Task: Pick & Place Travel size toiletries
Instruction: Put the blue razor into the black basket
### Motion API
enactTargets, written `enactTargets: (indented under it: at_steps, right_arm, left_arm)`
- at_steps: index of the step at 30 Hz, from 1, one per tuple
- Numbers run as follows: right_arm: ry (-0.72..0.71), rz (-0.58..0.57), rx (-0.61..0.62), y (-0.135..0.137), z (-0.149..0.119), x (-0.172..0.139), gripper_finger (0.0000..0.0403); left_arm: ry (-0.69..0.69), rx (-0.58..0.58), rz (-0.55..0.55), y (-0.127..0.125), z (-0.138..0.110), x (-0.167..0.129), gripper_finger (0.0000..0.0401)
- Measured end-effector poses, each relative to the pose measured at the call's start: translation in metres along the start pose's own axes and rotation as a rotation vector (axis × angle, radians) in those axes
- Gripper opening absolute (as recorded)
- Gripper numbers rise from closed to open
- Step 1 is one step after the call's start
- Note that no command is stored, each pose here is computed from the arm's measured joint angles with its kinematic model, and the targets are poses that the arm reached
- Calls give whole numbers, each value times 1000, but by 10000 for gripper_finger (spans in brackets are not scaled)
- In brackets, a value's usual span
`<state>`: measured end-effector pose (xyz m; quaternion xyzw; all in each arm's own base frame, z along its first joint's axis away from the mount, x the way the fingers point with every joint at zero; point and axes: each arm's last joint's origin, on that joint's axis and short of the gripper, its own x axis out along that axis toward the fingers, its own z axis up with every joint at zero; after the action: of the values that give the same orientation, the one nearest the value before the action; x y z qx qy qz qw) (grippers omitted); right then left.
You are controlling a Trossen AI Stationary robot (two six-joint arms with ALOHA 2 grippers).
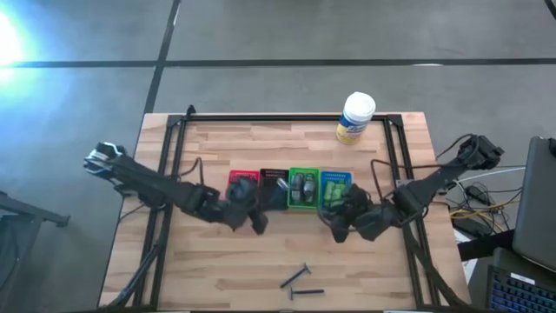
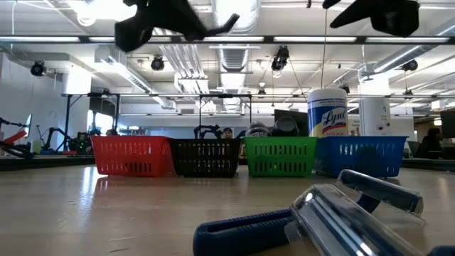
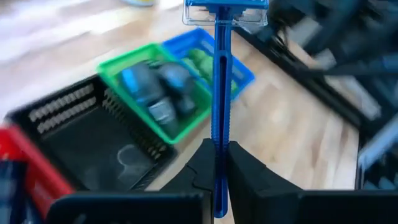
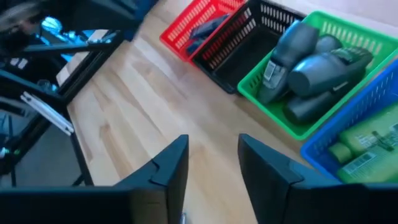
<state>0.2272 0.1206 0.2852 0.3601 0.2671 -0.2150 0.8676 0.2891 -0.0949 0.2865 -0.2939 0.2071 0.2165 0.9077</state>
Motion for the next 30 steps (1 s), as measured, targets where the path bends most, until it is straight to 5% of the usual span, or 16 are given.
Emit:
enactTargets:
  at_steps: [8,19,30]
  right_arm:
    - [-21,-24,93,-4,9,5,170]
    - [-18,-34,136,-6,8,6,195]
    - [-2,-30,126,-6,4,5,187]
  left_arm:
    - [-13,-416,64,56,-10,37,19]
    - [132,-475,219,89,-20,88,22]
    - [134,-504,249,90,-22,95,165]
